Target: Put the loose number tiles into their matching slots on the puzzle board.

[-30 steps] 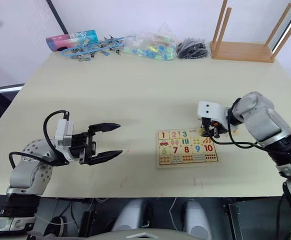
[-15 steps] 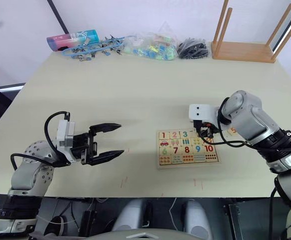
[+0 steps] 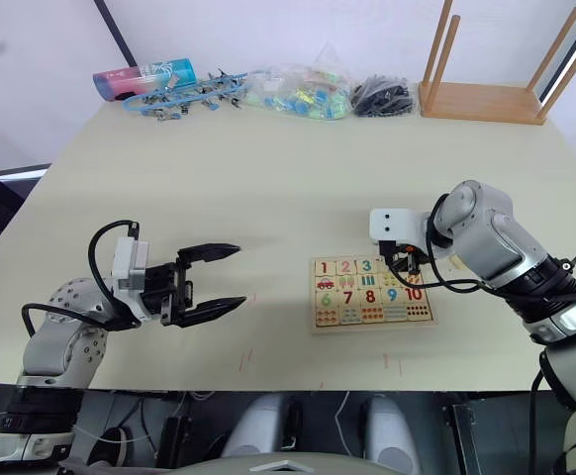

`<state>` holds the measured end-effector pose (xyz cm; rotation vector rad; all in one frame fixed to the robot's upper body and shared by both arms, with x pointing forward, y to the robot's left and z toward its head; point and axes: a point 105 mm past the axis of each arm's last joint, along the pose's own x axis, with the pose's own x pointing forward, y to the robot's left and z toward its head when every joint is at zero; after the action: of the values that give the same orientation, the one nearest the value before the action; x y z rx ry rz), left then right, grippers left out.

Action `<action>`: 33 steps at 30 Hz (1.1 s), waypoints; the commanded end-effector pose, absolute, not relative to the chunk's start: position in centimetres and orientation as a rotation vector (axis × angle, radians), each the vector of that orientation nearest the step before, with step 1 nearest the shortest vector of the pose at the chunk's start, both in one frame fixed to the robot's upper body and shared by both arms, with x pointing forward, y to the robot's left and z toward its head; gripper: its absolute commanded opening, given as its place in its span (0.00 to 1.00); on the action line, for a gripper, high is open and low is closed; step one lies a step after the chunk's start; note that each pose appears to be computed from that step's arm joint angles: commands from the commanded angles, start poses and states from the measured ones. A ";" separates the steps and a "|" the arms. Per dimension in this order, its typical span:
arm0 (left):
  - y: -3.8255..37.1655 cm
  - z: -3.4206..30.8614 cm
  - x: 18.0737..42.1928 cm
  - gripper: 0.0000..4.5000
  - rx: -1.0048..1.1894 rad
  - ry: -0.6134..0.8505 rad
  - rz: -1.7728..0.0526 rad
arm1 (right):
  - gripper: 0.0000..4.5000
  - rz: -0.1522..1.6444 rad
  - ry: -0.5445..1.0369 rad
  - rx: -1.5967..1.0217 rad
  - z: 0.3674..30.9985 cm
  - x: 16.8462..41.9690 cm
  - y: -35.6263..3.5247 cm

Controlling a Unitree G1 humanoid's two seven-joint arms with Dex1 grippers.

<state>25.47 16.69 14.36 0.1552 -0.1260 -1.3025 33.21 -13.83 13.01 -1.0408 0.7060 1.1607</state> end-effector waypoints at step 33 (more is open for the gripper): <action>16.5 14.8 25.3 1.00 0.169 -0.155 -1.305 | 0.19 1.219 0.678 -1.087 12.6 33.1 -13.3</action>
<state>25.44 16.59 14.18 0.1419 -0.1267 -1.2997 33.21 -13.29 12.45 -1.0820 0.6862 1.2111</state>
